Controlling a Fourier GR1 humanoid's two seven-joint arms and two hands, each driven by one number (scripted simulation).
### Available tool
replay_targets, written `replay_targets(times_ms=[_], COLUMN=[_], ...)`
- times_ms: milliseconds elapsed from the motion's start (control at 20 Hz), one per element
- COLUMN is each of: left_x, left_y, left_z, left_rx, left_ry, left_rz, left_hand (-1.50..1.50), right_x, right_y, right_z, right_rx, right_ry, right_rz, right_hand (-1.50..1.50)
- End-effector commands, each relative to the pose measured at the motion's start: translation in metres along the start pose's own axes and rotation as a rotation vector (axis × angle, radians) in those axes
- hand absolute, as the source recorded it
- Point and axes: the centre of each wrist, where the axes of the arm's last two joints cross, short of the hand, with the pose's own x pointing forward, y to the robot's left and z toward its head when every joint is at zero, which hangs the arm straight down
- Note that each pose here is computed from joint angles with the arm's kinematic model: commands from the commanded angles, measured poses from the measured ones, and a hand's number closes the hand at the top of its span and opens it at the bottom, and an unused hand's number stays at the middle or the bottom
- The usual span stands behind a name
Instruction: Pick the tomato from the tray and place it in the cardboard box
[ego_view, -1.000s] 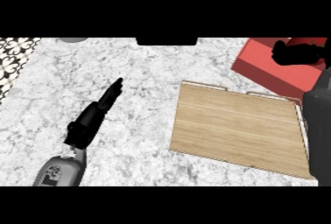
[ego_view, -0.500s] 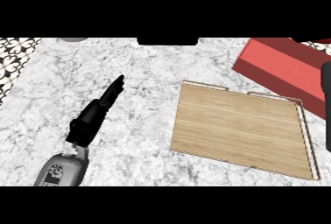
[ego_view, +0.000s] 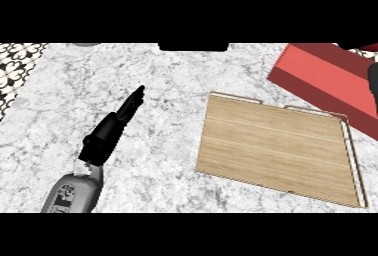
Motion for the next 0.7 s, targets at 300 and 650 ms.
replay_targets(times_ms=[300,650], left_x=[-0.006,0.006], left_y=[-0.008,-0.005], left_z=[0.005,-0.010], left_rx=[0.000,-0.012], left_ry=[-0.016,-0.003], left_rz=[0.014,0.003], left_hand=[0.00,0.00], right_x=[-0.046,-0.076], right_y=[0.047,0.069], right_z=[-0.019,-0.015], right_rx=[0.094,0.187], right_ry=[0.158,0.190], right_rz=[-0.081,-0.218], right_hand=[1.50,-1.50])
